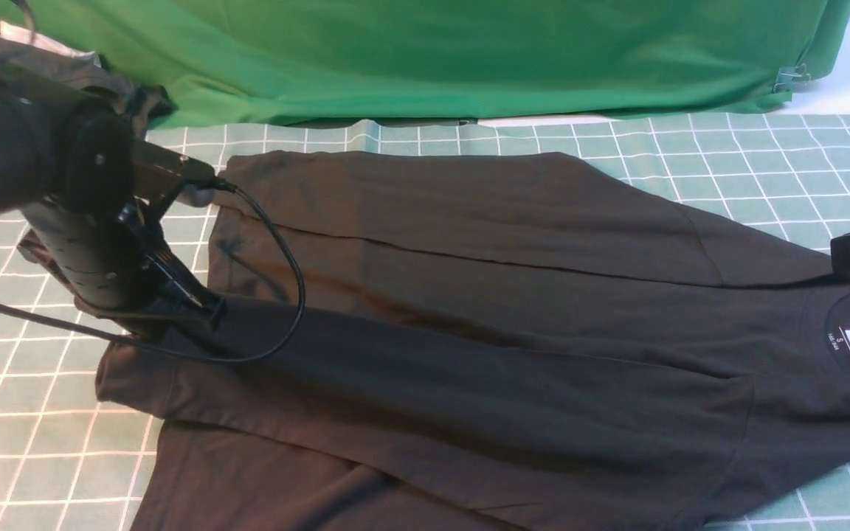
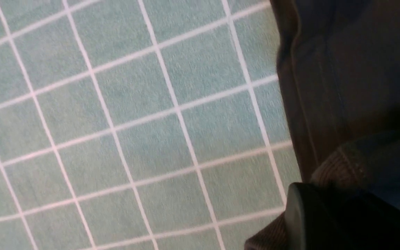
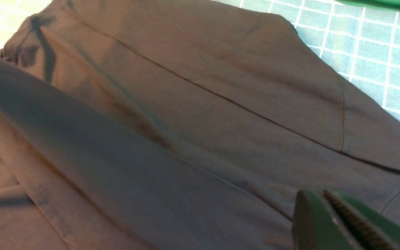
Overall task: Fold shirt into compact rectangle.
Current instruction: 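Fold the left side of the black T-shirt inward over its body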
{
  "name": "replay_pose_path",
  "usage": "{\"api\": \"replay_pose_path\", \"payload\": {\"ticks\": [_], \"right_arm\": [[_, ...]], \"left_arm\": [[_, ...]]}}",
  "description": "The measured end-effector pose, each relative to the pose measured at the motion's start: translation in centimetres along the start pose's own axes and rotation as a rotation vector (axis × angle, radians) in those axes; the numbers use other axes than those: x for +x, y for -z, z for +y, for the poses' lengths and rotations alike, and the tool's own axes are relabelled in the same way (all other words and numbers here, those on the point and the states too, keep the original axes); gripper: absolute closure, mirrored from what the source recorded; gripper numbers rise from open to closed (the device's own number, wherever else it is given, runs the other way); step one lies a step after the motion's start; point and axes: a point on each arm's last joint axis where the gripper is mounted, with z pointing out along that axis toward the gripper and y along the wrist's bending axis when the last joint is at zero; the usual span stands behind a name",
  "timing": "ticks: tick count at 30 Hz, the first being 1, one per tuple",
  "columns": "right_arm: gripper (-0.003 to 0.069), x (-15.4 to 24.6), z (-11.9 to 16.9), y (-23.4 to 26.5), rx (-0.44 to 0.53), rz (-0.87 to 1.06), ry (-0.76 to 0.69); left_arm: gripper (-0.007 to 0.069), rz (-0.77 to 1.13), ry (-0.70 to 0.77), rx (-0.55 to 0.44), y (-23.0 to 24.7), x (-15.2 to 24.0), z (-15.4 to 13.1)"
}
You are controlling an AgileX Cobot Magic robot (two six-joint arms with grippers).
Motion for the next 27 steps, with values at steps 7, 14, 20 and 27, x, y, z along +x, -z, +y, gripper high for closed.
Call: {"api": "replay_pose_path", "payload": {"ticks": [7,14,20,27], "right_arm": [[0.0624,0.0,0.0,0.0,-0.001,0.000,-0.002],[0.0620,0.0,0.0,0.0,-0.002,0.001,-0.002],[0.0620,0.0,0.0,0.0,-0.002,0.001,-0.002],[0.0620,0.0,0.0,0.0,-0.002,0.003,-0.002]], "left_arm": [[0.0294,-0.090,0.071,-0.039,-0.1,-1.1,0.4],[0.0160,-0.240,0.290,0.021,2.7,-4.7,2.1],[0.0148,-0.068,0.275,0.035,1.5,-4.7,2.7],[0.0148,-0.076,0.277,0.043,-0.6,-5.5,2.4]]}}
